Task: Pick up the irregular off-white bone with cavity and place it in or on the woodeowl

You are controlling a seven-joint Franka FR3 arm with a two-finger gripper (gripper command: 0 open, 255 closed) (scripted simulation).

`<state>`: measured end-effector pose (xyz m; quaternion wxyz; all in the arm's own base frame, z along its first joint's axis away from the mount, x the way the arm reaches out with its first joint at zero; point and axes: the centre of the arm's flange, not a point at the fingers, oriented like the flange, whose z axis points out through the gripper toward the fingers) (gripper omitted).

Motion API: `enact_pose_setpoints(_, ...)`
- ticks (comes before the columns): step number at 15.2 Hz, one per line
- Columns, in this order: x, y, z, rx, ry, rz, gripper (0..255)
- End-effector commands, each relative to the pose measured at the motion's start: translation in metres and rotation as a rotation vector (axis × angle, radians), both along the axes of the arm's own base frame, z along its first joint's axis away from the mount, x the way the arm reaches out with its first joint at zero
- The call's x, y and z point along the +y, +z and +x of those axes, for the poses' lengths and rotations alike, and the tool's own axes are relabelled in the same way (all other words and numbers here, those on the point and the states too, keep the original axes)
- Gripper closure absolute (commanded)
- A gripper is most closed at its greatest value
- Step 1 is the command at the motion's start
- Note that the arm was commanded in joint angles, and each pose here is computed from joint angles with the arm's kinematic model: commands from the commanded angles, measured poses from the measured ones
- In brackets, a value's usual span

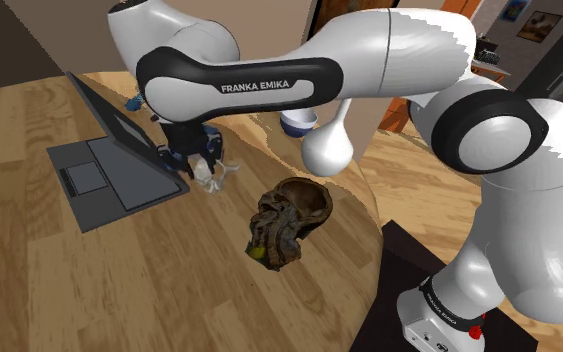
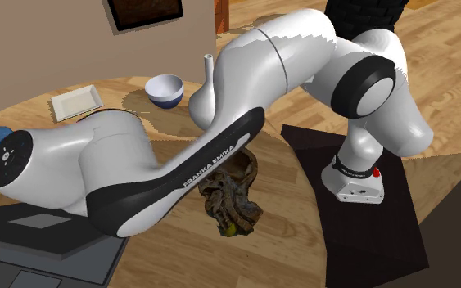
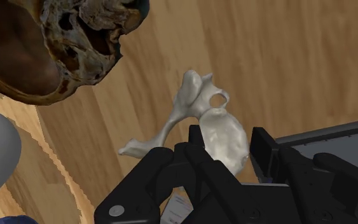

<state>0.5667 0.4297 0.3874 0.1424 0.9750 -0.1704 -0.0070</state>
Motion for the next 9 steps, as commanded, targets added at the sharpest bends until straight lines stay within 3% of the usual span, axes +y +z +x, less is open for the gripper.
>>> enact_pose_setpoints(1, 0.000, 0.011, -0.001, 0.000, 0.000, 0.000, 255)
enact_pose_setpoints(9, 0.000, 0.053, -0.001, 0.000, 0.000, 0.000, 255)
